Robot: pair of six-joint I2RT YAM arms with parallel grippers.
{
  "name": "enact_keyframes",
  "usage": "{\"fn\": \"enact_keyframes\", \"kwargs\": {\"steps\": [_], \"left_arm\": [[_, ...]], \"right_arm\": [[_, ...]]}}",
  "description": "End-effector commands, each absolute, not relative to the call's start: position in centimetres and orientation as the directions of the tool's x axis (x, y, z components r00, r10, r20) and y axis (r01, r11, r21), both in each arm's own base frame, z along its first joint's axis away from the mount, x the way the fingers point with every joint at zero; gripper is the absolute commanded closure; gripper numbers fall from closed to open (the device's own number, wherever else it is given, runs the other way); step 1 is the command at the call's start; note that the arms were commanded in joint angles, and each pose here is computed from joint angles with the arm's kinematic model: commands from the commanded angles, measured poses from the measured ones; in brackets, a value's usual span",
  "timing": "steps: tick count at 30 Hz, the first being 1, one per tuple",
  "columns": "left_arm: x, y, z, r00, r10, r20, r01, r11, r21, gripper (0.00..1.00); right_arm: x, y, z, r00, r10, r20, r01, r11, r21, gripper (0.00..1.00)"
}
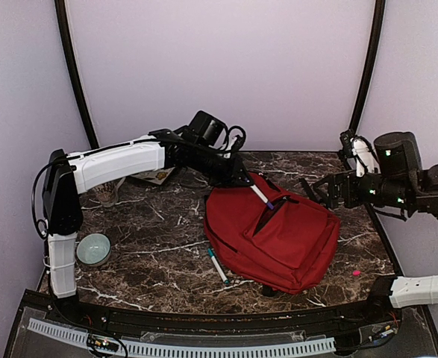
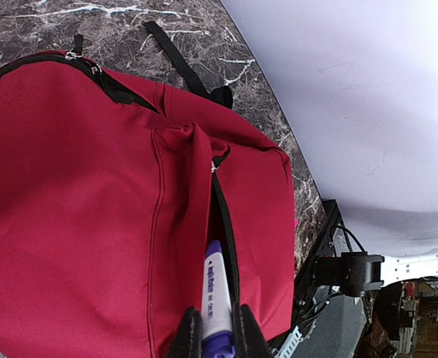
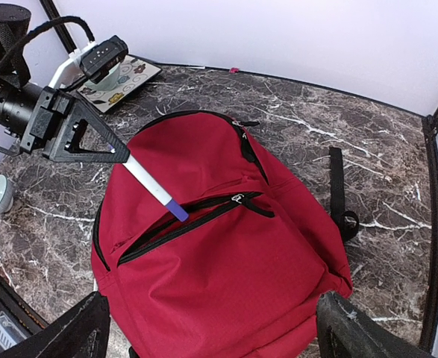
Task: Pack the student bag
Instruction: Place the pen in the lower front pocket of the bag.
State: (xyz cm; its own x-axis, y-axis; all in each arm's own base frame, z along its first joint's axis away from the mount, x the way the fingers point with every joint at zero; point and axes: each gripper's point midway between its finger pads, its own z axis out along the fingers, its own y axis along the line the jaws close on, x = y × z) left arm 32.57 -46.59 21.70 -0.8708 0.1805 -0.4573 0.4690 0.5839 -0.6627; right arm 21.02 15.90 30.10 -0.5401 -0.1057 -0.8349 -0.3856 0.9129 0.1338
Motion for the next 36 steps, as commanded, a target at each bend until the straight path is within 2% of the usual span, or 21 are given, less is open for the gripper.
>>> {"fn": "enact_keyframes", "kwargs": {"steps": [1,22,36], "left_arm": [[32.9,-46.3,22.0,-0.875,0.165,-0.455,0.454,0.604,-0.655,1.00],[27.8,-51.6,17.5,-0.924,0.244,-0.296,0.382,0.511,-0.770,1.00],[26.0,-53.8,16.7,-0.933,0.274,-0.235,0.338,0.438,-0.833,1.00]], "right_arm": [[21.4,15.8,30.3,-0.534,-0.114,-0.838,-0.378,0.918,0.116,0.03],[20.8,16.0,30.2,-0.549,-0.077,-0.833,-0.385,0.907,0.170,0.03],[20.4,16.0,30.6,-0.557,-0.054,-0.829,-0.385,0.901,0.200,0.03]]}}
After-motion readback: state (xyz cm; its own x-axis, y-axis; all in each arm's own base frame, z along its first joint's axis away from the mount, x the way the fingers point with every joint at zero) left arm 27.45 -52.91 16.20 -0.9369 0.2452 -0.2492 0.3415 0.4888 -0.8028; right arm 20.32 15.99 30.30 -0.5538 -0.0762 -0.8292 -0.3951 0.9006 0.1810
